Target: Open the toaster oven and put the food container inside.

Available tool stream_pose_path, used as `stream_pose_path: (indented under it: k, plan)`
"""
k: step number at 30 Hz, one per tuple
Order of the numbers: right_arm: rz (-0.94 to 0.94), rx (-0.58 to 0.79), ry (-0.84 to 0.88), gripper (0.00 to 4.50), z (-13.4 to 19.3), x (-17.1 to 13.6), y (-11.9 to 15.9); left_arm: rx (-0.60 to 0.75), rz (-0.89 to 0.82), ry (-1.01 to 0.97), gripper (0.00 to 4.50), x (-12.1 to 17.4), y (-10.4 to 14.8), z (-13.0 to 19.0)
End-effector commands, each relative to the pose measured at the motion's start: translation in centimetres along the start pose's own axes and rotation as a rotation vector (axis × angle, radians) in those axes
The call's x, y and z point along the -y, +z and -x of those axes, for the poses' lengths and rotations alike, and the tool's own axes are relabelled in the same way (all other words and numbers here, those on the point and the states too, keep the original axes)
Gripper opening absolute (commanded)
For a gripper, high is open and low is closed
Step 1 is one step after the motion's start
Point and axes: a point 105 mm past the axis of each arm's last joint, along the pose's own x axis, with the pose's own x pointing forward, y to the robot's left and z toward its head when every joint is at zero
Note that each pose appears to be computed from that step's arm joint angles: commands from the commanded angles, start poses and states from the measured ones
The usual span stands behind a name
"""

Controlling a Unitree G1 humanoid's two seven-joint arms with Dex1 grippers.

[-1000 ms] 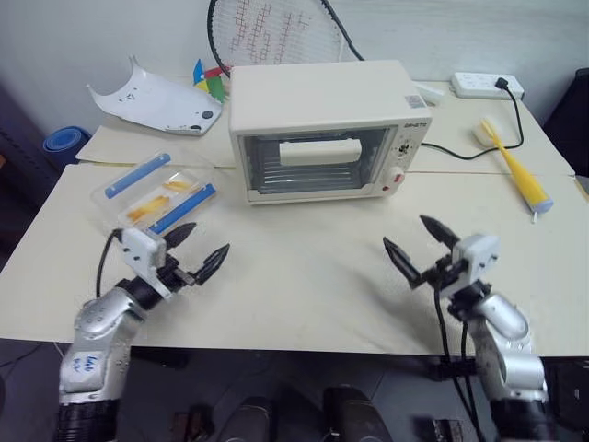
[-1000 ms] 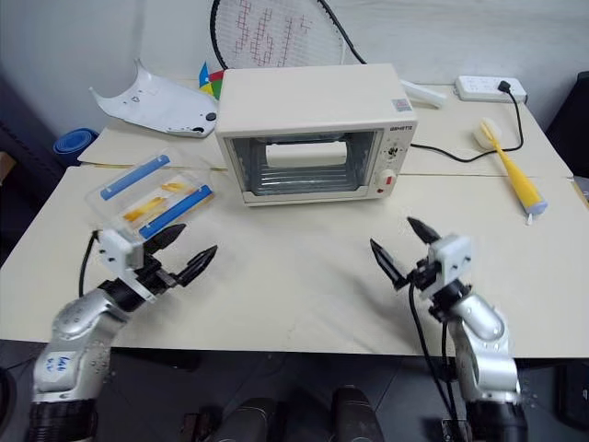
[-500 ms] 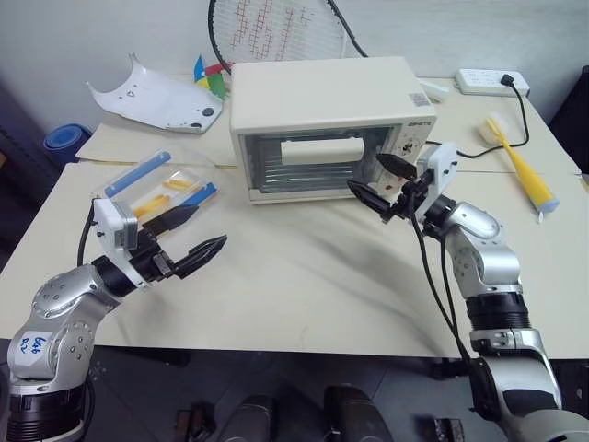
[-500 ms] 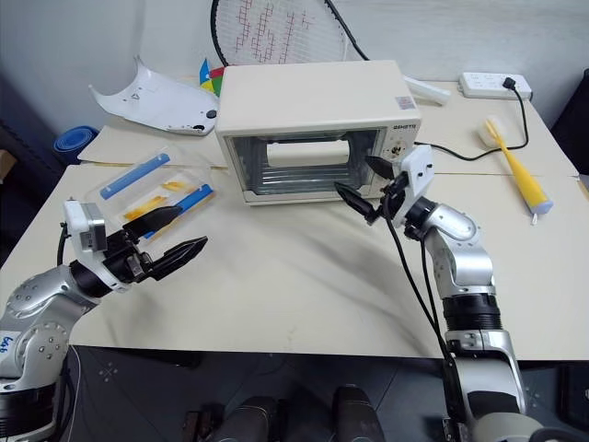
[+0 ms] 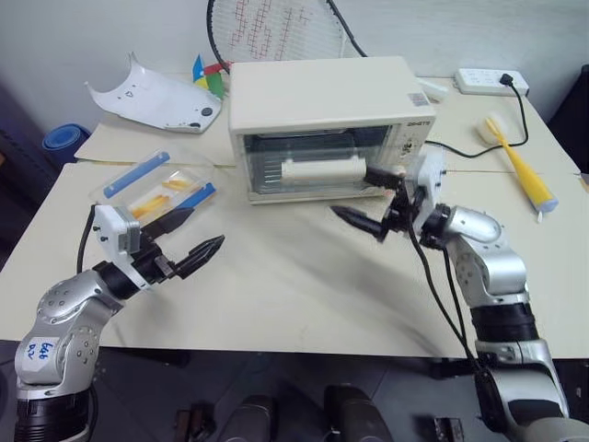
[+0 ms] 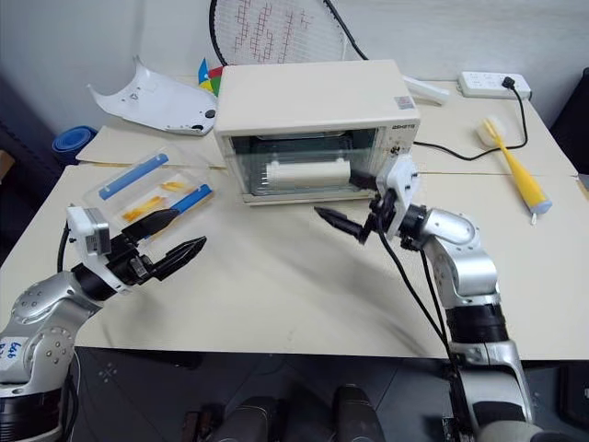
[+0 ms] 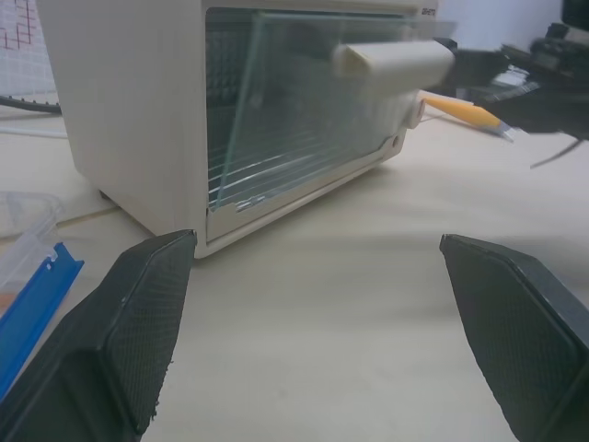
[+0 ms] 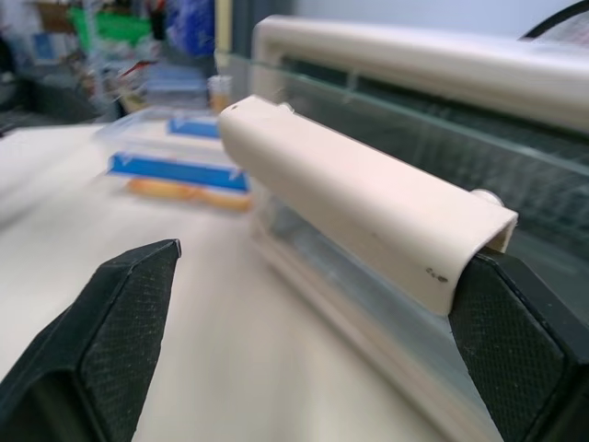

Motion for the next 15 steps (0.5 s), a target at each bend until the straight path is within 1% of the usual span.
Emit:
stream_pose_path:
  k: [1, 4, 6, 11, 12, 13, 14, 15]
  plan:
    - [0.083, 0.024, 0.086, 4.50, 0.2, -1.9, 0.8, 0.071, -0.009, -0.007, 3.98, -0.8, 2.3, -0.3]
    - [0.114, -0.026, 0.111, 4.50, 0.7, -2.7, -0.5, 0.109, 0.000, -0.010, 3.08, -1.5, 3.3, -1.4]
    - [0.122, -0.028, 0.097, 4.50, 0.9, -2.7, -0.8, 0.084, -0.037, -0.041, 2.47, -1.8, 3.1, -3.3]
    - [0.141, -0.037, 0.078, 4.50, 1.0, -2.8, -1.4, 0.094, -0.070, -0.054, 0.84, -2.6, 3.0, -6.9]
    - [0.146, -0.038, 0.074, 4.50, 1.0, -2.9, -1.6, 0.083, -0.078, -0.057, 0.59, -2.7, 2.7, -7.7]
    - [0.151, -0.038, 0.069, 4.50, 1.0, -2.9, -1.7, 0.065, -0.085, -0.060, 0.21, -2.7, 2.2, -8.4]
    - [0.153, -0.039, 0.064, 4.50, 1.0, -2.9, -1.8, 0.047, -0.099, -0.079, 0.04, -2.5, 1.8, -8.9]
    - [0.155, -0.040, 0.061, 4.50, 1.0, -2.9, -1.8, 0.035, -0.111, -0.094, 0.04, -2.4, 1.5, -9.2]
